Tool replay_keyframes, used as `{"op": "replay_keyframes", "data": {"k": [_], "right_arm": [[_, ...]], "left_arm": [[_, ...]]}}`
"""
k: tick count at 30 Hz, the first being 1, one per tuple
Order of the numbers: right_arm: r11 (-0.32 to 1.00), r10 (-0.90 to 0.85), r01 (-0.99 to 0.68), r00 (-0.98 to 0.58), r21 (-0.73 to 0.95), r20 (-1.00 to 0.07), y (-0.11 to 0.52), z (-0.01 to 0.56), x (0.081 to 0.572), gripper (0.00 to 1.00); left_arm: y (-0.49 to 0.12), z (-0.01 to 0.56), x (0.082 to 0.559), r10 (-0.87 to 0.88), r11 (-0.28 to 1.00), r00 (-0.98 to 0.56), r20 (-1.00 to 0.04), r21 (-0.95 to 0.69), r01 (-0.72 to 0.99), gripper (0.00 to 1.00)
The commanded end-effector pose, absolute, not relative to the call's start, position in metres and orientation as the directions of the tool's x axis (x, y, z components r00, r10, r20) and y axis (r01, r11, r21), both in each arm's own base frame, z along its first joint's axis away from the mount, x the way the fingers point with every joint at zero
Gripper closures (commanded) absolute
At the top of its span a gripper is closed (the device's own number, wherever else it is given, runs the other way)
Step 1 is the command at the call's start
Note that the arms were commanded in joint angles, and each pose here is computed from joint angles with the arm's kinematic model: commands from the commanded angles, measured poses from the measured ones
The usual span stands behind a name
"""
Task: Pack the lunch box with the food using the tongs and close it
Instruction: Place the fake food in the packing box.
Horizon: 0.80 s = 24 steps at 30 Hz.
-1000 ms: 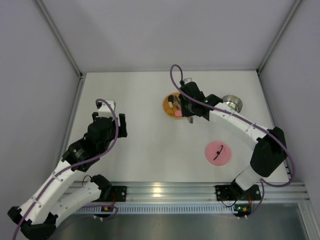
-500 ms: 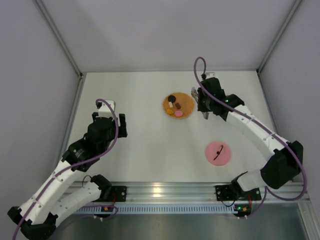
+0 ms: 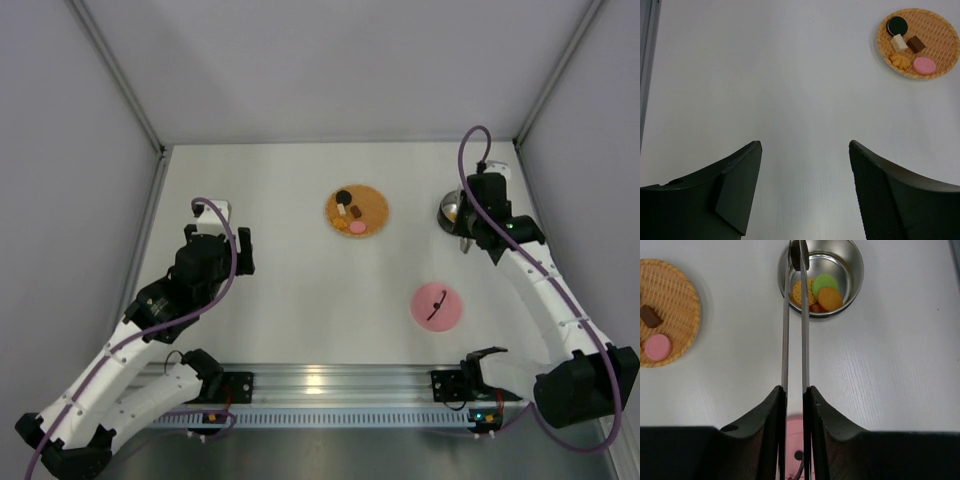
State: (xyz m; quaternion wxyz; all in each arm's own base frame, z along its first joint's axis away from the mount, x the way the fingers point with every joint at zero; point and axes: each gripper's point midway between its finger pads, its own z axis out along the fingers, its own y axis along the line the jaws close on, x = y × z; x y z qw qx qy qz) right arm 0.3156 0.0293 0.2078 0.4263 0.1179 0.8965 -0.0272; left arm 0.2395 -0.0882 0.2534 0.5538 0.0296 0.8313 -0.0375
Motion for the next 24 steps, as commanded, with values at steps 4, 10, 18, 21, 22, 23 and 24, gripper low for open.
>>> {"op": "replay_keyframes", "data": {"k": [4, 10, 18, 21, 22, 23, 24], "right_arm": [[0.963, 0.193, 0.268, -0.607, 0.031, -0.771, 0.013, 0.203, 0.313, 0.78], [0.962, 0.195, 0.272, -0.612, 0.028, -0.767, 0.011, 0.200, 0.314, 0.67], [0.963, 0.194, 0.269, -0.605, 0.031, -0.773, 0.011, 0.205, 0.312, 0.58], [0.971, 0.197, 0.229, -0.599, 0.070, -0.776, 0.021, 0.212, 0.314, 0.60], [0.973, 0.198, 0.212, -0.595, 0.086, -0.779, 0.026, 0.217, 0.316, 0.60], [0.978, 0.190, 0.188, -0.593, 0.094, -0.782, 0.034, 0.220, 0.316, 0.60], [0.980, 0.180, 0.172, -0.595, 0.095, -0.783, 0.040, 0.222, 0.317, 0.60]], "left_arm": [[-0.091, 0.256, 0.243, 0.001, 0.994, -0.365, -0.931, -0.037, 0.098, 0.24], [-0.090, 0.256, 0.243, 0.000, 0.995, -0.366, -0.931, -0.037, 0.094, 0.24], [-0.090, 0.256, 0.243, -0.001, 0.995, -0.365, -0.931, -0.038, 0.095, 0.24], [-0.091, 0.256, 0.243, 0.000, 0.995, -0.365, -0.931, -0.038, 0.096, 0.24], [-0.090, 0.256, 0.243, 0.001, 0.995, -0.368, -0.930, -0.036, 0.095, 0.24], [-0.091, 0.256, 0.243, 0.002, 0.995, -0.368, -0.930, -0.036, 0.096, 0.24], [-0.091, 0.256, 0.243, 0.000, 0.995, -0.366, -0.930, -0.037, 0.095, 0.24]]}}
